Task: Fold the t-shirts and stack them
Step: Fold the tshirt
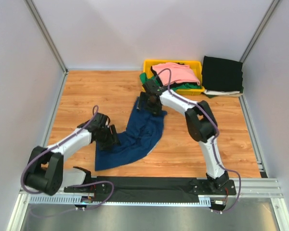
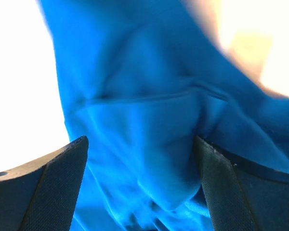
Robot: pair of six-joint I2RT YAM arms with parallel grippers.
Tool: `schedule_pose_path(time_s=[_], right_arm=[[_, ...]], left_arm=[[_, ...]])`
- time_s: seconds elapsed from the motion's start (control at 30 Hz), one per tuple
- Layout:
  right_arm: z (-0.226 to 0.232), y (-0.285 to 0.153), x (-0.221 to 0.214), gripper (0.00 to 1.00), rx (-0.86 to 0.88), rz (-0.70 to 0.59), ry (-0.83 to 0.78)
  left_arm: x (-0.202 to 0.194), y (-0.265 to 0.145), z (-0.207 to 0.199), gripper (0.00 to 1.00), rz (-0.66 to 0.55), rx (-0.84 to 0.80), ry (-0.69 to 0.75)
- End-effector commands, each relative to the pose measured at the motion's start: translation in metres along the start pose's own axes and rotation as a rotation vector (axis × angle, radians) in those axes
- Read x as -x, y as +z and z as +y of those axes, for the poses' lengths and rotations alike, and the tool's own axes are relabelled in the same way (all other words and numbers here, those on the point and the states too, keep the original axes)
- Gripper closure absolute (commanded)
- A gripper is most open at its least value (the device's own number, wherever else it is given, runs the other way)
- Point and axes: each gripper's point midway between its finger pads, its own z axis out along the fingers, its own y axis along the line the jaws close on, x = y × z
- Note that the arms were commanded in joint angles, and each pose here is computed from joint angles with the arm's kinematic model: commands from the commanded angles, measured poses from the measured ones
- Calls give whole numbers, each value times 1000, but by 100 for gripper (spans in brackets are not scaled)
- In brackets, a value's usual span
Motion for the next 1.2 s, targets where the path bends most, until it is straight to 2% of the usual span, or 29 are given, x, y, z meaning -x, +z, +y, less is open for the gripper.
schedule_pose_path(time_s=[0.0, 0.03, 0.1, 0.13, 0.3, 0.4, 0.47, 0.53, 0.57, 0.6, 0.63, 0.67, 0.7, 0.77, 0.8, 0.87, 0.9, 0.93, 0.97, 1.0, 1.03, 1.07, 1.1, 1.13, 1.17], right_arm=[[36, 19, 2, 11, 45, 68, -165], [35, 45, -7, 12, 46, 120, -179], [51, 56, 0, 12, 77, 117, -190], [67, 65, 10, 13, 122, 94, -197], [89, 85, 41, 13, 204, 2, -149], [101, 84, 66, 14, 258, -81, -114], [106, 80, 85, 15, 276, -153, -116], [130, 60, 109, 15, 366, -251, -150], [142, 48, 115, 14, 414, -282, -182], [166, 16, 128, 13, 511, -342, -242], [176, -3, 134, 9, 551, -376, -275], [185, -24, 140, 8, 582, -413, -301], [197, -68, 151, 6, 621, -484, -348], [199, -112, 162, 4, 640, -544, -372], [198, -155, 168, 3, 650, -600, -381], [185, -193, 176, 1, 639, -647, -374], [176, -244, 180, 1, 639, -710, -366], [149, -240, 188, 1, 546, -721, -332], [134, -254, 190, 1, 512, -742, -318], [113, -292, 187, 1, 477, -776, -295], [74, -286, 197, 1, 349, -794, -237], [53, -289, 195, 1, 306, -787, -222], [31, -316, 187, 1, 282, -802, -198], [0, -321, 191, 1, 220, -807, -153], [-24, -306, 178, 1, 177, -750, -135]], left_arm=[[-69, 1, -1, 29, 175, -68, -93], [-76, -5, -7, 28, 165, -108, -93], [-98, -7, -4, 27, 201, -123, -180], [-105, -16, -14, 27, 190, -183, -164], [-127, -53, -40, 25, 199, -347, -225], [-141, -81, -48, 22, 220, -395, -187], [-138, -92, -48, 20, 193, -385, -171], [-120, -115, -55, 19, 97, -388, -79], [-100, -117, -52, 19, -11, -340, -36], [-84, -135, -58, 15, -66, -292, 4], [-69, -141, -56, 14, -135, -243, 122], [-35, -168, -67, 10, -282, -216, 147], [-23, -163, -62, 7, -288, -100, 181], [12, -178, -69, 4, -412, -13, 273], [33, -186, -84, 4, -449, 2, 274], [53, -188, -98, 8, -469, -1, 320], [73, -183, -108, 9, -475, 5, 296], [81, -179, -112, 10, -465, 6, 291], [87, -174, -116, 13, -451, 5, 302], [97, -175, -122, 14, -458, 6, 289], [107, -159, -119, 14, -428, 47, 272], [115, -154, -122, 15, -428, 51, 272], [127, -141, -125, 15, -426, 73, 284], [133, -134, -126, 15, -425, 87, 292], [142, -132, -133, 16, -434, 85, 300]])
